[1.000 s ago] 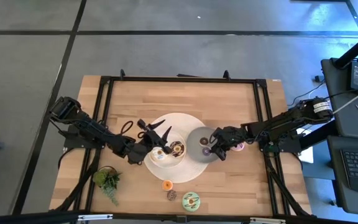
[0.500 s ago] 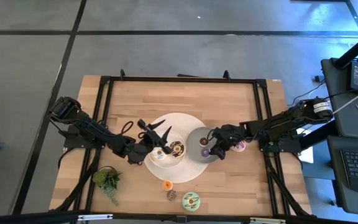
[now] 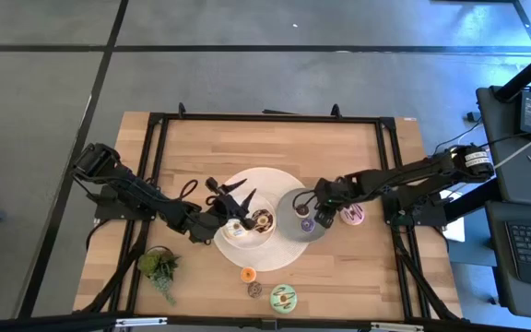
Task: Pick & Place donuts
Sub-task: Put the small orange donut on the gray plate
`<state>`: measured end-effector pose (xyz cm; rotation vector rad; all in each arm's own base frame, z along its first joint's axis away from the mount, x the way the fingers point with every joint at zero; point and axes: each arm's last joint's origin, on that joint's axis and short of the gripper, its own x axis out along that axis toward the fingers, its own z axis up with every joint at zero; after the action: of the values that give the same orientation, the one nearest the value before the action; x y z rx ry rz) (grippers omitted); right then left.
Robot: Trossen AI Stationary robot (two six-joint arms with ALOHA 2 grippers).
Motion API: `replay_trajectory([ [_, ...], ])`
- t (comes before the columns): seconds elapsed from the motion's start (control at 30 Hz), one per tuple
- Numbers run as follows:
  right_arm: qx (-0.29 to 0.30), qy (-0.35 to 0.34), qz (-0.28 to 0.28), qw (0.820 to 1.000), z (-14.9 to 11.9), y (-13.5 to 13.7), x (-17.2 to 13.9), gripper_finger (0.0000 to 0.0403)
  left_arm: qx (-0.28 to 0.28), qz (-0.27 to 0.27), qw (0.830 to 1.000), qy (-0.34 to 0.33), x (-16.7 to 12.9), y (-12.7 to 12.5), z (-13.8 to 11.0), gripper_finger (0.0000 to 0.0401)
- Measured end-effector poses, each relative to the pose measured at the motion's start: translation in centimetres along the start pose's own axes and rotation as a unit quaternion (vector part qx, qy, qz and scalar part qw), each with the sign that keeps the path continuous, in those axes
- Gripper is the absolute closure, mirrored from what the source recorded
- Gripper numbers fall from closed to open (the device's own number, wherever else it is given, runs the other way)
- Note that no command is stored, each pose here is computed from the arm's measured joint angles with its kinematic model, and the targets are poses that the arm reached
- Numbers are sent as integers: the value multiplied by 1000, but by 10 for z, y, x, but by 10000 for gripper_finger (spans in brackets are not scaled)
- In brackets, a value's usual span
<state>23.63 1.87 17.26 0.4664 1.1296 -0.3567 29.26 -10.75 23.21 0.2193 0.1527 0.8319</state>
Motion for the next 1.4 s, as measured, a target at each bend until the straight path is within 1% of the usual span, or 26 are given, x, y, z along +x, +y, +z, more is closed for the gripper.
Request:
replay_trajectory([
  [0.07, -19, -11, -21, 1000, 7, 3, -9, 265, 10, -61, 998, -2, -3, -4, -1, 227],
  [0.13, -35, -22, -43, 998, 13, 5, -16, 265, 7, -154, 988, 2, -8, -11, -5, 227],
  [0.2, -49, -37, -59, 996, 19, 7, -21, 265, -20, -251, 967, 28, -12, -16, -9, 225],
  [0.27, -60, -47, -67, 995, 22, 8, -24, 265, -42, -319, 944, 77, -14, -17, -16, 222],
  [0.33, -71, -51, -71, 994, 23, 9, -26, 265, -39, -361, 923, 128, -16, -17, -25, 220],
  [0.4, -73, -55, -77, 993, 24, 8, -26, 265, -31, -395, 904, 161, -19, -17, -30, 219],
  [0.53, -72, -60, -94, 991, 23, 7, -26, 265, -1, -464, 865, 190, -28, -21, -36, 220],
  [0.6, -73, -60, -94, 991, 23, 7, -26, 265, 2, -491, 849, 194, -31, -22, -36, 220],
  [0.63, -73, -60, -94, 991, 23, 7, -26, 265, 0, -501, 842, 198, -33, -23, -36, 220],
  [0.73, -73, -60, -94, 991, 23, 7, -26, 265, 2, -517, 831, 204, -36, -24, -37, 221],
  [0.8, -73, -60, -94, 991, 23, 7, -26, 265, 3, -520, 829, 205, -38, -24, -37, 221],
  [0.87, -73, -60, -94, 991, 23, 7, -26, 265, 8, -516, 830, 211, -40, -25, -40, 221],
  [0.97, -73, -61, -93, 991, 24, 7, -26, 265, 13, -507, 828, 240, -40, -30, -52, 221],
  [1.07, -71, -61, -93, 991, 24, 7, -26, 265, 25, -513, 812, 276, -37, -40, -63, 221],
  [1.13, -71, -61, -93, 991, 24, 7, -26, 265, 35, -526, 803, 276, -36, -50, -63, 221],
  [1.23, -71, -62, -93, 991, 24, 7, -26, 265, 47, -529, 801, 277, -33, -65, -62, 219],
  [1.4, -71, -63, -94, 991, 24, 7, -26, 265, 78, -512, 795, 315, -30, -79, -72, 220],
])
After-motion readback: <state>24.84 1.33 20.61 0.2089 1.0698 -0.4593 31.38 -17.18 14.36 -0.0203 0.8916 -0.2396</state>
